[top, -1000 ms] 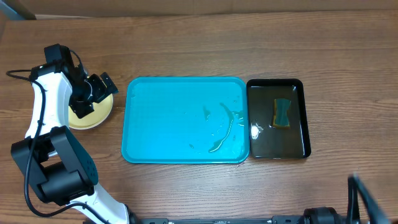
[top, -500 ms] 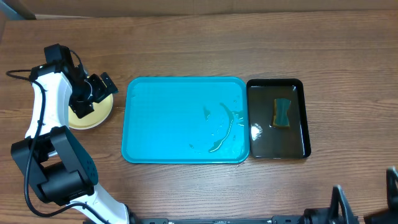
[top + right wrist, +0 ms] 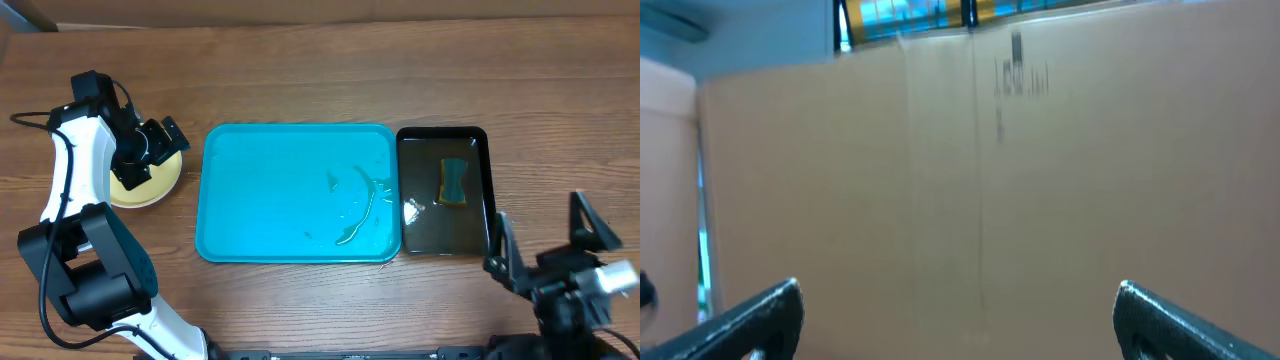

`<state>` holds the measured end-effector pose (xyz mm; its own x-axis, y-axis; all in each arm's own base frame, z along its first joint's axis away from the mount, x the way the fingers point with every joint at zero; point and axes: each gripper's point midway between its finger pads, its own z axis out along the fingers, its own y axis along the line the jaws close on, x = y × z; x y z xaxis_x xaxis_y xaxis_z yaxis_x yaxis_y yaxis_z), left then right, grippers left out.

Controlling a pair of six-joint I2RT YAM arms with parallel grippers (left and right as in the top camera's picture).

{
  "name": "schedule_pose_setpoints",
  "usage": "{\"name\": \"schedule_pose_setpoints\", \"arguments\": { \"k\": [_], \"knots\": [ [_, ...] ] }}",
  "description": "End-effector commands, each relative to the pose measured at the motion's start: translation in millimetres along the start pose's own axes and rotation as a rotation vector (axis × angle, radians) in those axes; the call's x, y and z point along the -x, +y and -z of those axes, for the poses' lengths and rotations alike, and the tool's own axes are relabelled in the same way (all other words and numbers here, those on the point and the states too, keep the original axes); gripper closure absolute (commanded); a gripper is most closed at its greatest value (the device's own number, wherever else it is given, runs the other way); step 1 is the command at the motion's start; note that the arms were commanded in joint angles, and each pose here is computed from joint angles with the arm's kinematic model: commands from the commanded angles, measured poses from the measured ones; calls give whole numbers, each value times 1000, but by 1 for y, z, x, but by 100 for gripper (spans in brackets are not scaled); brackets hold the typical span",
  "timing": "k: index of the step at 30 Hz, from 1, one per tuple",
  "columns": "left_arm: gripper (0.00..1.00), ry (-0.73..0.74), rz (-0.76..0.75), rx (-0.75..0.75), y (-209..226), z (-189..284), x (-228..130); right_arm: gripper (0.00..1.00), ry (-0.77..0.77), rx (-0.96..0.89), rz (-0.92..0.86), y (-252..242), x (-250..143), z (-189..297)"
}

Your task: Clean dirty plates on tray and stack at the side

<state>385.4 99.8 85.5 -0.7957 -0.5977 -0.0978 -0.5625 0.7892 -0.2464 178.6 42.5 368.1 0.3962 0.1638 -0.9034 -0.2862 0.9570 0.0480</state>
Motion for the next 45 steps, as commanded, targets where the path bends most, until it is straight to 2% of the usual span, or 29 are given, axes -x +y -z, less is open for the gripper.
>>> {"name": "schedule_pose_setpoints", "arguments": {
  "k": [1, 7, 17, 23, 26, 45],
  "knots": [
    [0, -15, -31, -22, -6, 8, -2, 0, 19, -9, -3, -8, -40, -2],
    [0, -15, -31, -22, -6, 8, -2, 0, 83, -19, -19, -15, -88, 0],
    [0, -15, -31, -22, -6, 8, -2, 0, 198, -77, -39, -28, -144, 9],
    [0, -15, -31, -22, -6, 8, -2, 0, 324, -140, -55, -39, -175, 18],
    [0, -15, -30, -22, -6, 8, -1, 0, 434, -180, -59, -45, -200, 29],
    [0, -15, -31, -22, -6, 8, -2, 0, 448, -173, -18, -45, -202, 30]
  ]
}}
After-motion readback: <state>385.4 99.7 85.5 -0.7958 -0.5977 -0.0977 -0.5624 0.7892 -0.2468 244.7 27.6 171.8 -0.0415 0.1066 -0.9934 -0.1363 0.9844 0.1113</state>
